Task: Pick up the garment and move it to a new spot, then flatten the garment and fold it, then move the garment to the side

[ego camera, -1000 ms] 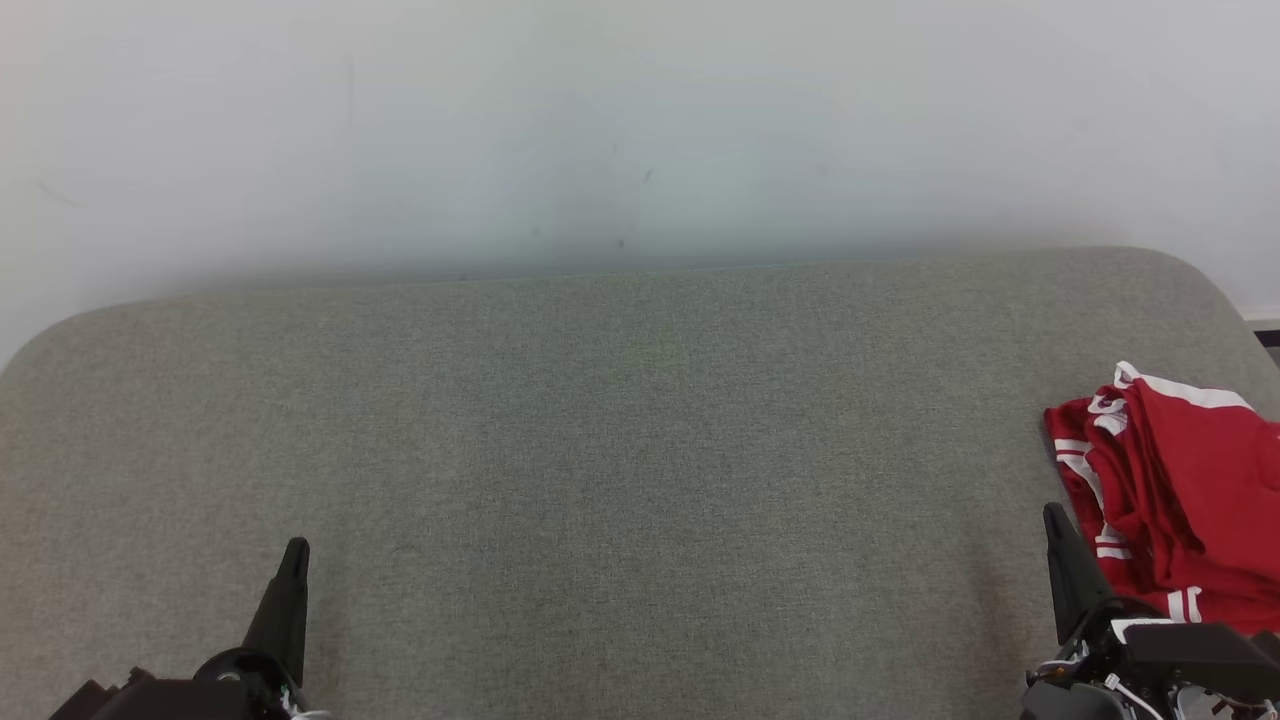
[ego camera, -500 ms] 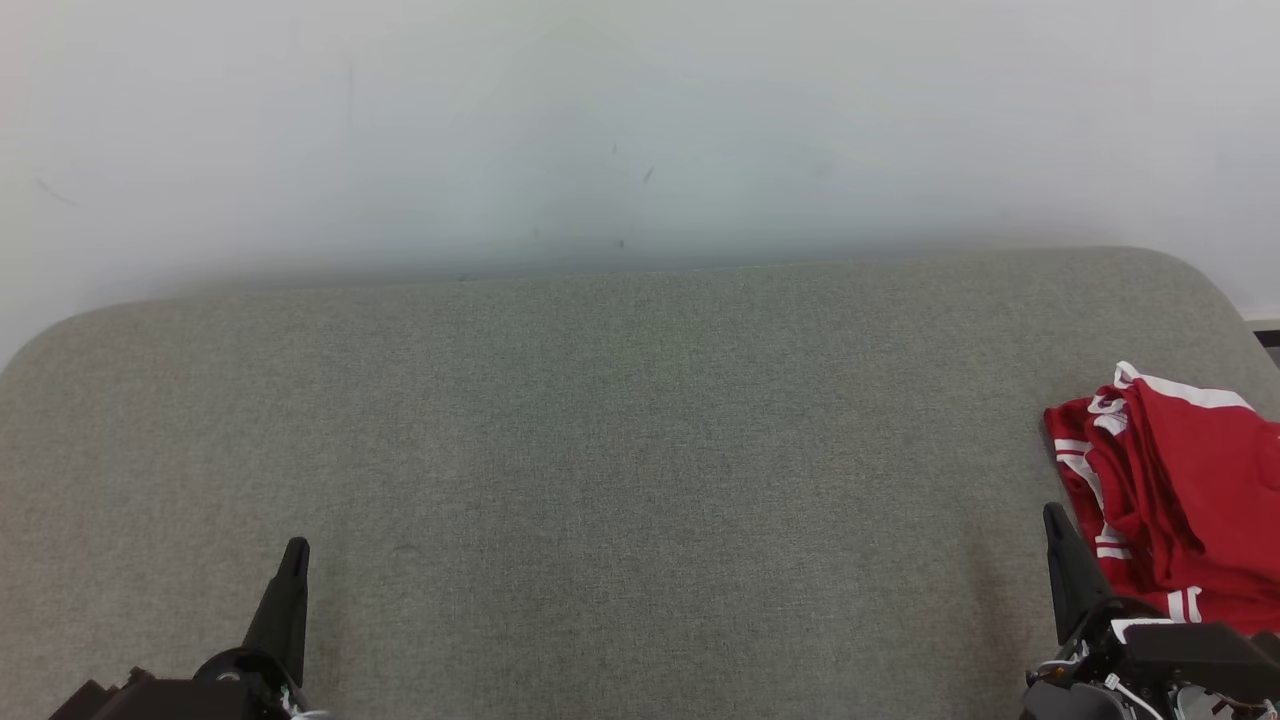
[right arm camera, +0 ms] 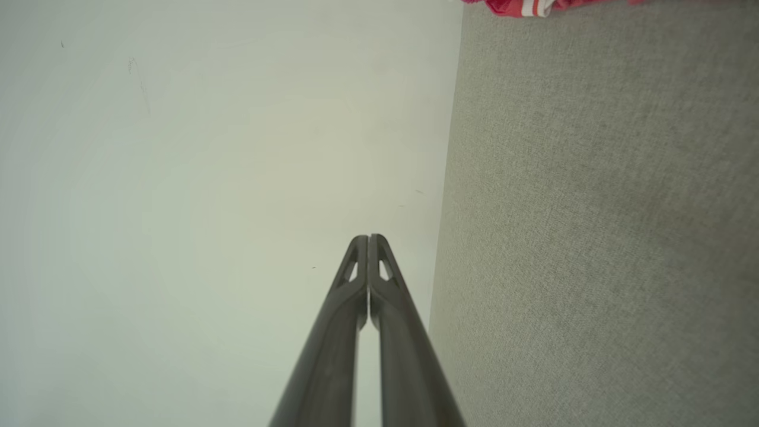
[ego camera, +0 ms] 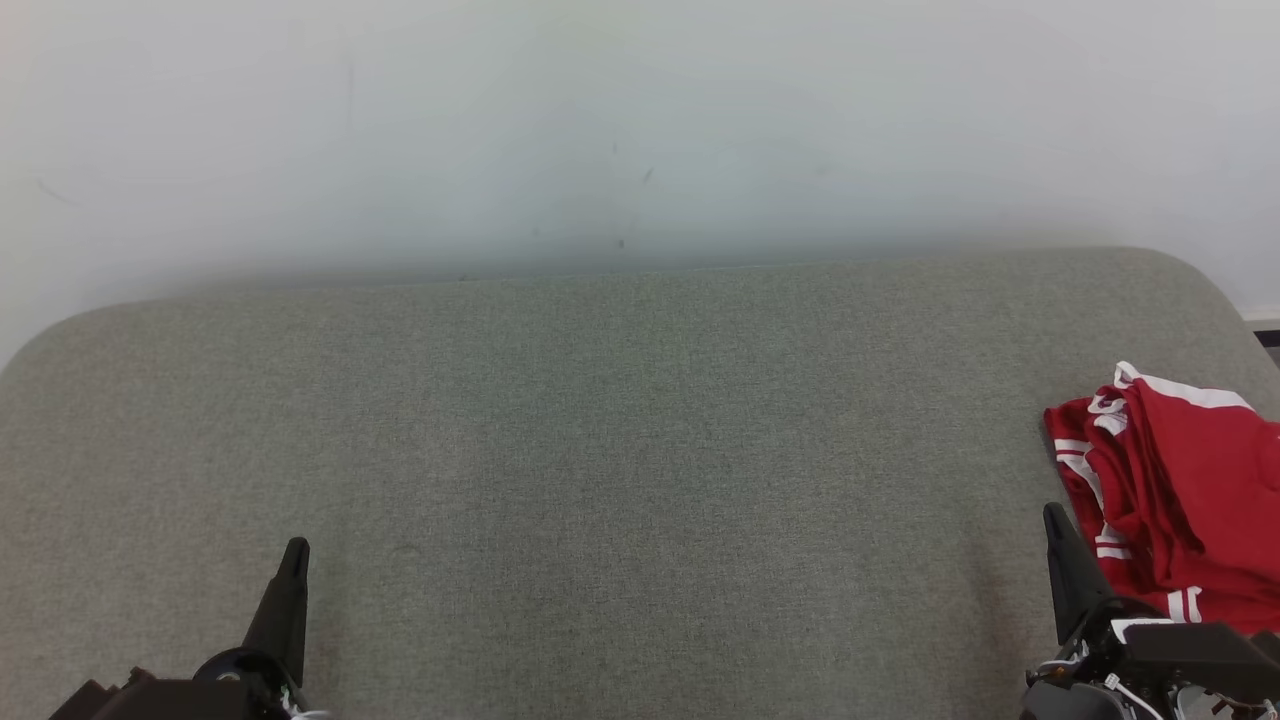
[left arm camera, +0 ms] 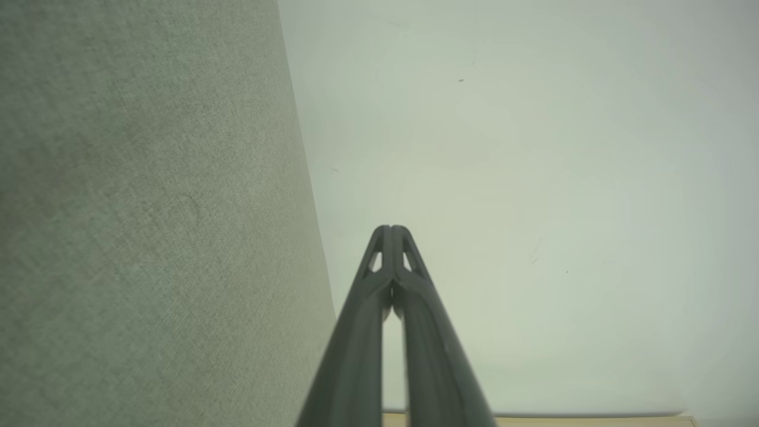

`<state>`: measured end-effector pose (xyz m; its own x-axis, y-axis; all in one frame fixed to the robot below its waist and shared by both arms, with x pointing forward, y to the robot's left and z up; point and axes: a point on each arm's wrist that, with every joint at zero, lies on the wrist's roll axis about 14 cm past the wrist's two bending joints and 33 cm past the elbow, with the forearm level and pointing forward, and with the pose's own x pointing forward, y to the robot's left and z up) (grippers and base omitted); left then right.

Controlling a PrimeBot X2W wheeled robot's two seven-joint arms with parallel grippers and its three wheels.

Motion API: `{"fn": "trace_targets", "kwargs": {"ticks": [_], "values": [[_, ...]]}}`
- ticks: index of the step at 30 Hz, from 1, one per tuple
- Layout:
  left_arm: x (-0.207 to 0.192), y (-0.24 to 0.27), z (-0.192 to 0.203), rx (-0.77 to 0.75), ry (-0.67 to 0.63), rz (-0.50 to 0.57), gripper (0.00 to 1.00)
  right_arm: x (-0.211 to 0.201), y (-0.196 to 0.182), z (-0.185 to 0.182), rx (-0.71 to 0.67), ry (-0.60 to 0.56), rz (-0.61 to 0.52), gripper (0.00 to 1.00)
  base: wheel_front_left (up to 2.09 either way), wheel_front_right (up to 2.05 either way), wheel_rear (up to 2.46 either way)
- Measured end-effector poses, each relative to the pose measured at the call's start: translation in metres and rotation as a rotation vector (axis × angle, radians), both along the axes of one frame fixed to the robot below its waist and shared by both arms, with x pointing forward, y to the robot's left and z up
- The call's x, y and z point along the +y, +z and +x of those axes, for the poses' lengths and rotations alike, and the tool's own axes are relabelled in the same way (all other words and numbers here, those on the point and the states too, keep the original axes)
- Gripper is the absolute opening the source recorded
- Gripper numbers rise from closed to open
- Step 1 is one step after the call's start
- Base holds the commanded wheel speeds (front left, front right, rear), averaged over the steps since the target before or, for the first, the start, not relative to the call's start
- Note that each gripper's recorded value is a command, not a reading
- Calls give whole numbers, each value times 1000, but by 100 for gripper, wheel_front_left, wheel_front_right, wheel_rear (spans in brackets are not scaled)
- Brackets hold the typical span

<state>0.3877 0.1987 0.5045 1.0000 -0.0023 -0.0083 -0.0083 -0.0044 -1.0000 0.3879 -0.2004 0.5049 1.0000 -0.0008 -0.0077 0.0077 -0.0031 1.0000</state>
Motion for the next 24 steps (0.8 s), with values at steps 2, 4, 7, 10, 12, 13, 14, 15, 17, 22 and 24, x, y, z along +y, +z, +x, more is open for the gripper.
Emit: {"fn": "trace_targets", "kwargs": {"ticks": [2, 4, 7, 10, 12, 13, 14, 15, 17, 22, 24], "values": [[0, 0, 0, 0, 0, 0, 0, 0, 0, 0, 0, 0, 0, 0, 0, 0, 0], [0, 0, 0, 0, 0, 0, 0, 0, 0, 0, 0, 0, 0, 0, 0, 0, 0], [0, 0, 0, 0, 0, 0, 0, 0, 0, 0, 0, 0, 0, 0, 0, 0, 0], [0, 0, 0, 0, 0, 0, 0, 0, 0, 0, 0, 0, 0, 0, 0, 0, 0], [0, 0, 0, 0, 0, 0, 0, 0, 0, 0, 0, 0, 0, 0, 0, 0, 0], [0, 0, 0, 0, 0, 0, 0, 0, 0, 0, 0, 0, 0, 0, 0, 0, 0], [0, 0, 0, 0, 0, 0, 0, 0, 0, 0, 0, 0, 0, 0, 0, 0, 0], [0, 0, 0, 0, 0, 0, 0, 0, 0, 0, 0, 0, 0, 0, 0, 0, 0], [0, 0, 0, 0, 0, 0, 0, 0, 0, 0, 0, 0, 0, 0, 0, 0, 0], [0, 0, 0, 0, 0, 0, 0, 0, 0, 0, 0, 0, 0, 0, 0, 0, 0], [0, 0, 0, 0, 0, 0, 0, 0, 0, 0, 0, 0, 0, 0, 0, 0, 0]]}}
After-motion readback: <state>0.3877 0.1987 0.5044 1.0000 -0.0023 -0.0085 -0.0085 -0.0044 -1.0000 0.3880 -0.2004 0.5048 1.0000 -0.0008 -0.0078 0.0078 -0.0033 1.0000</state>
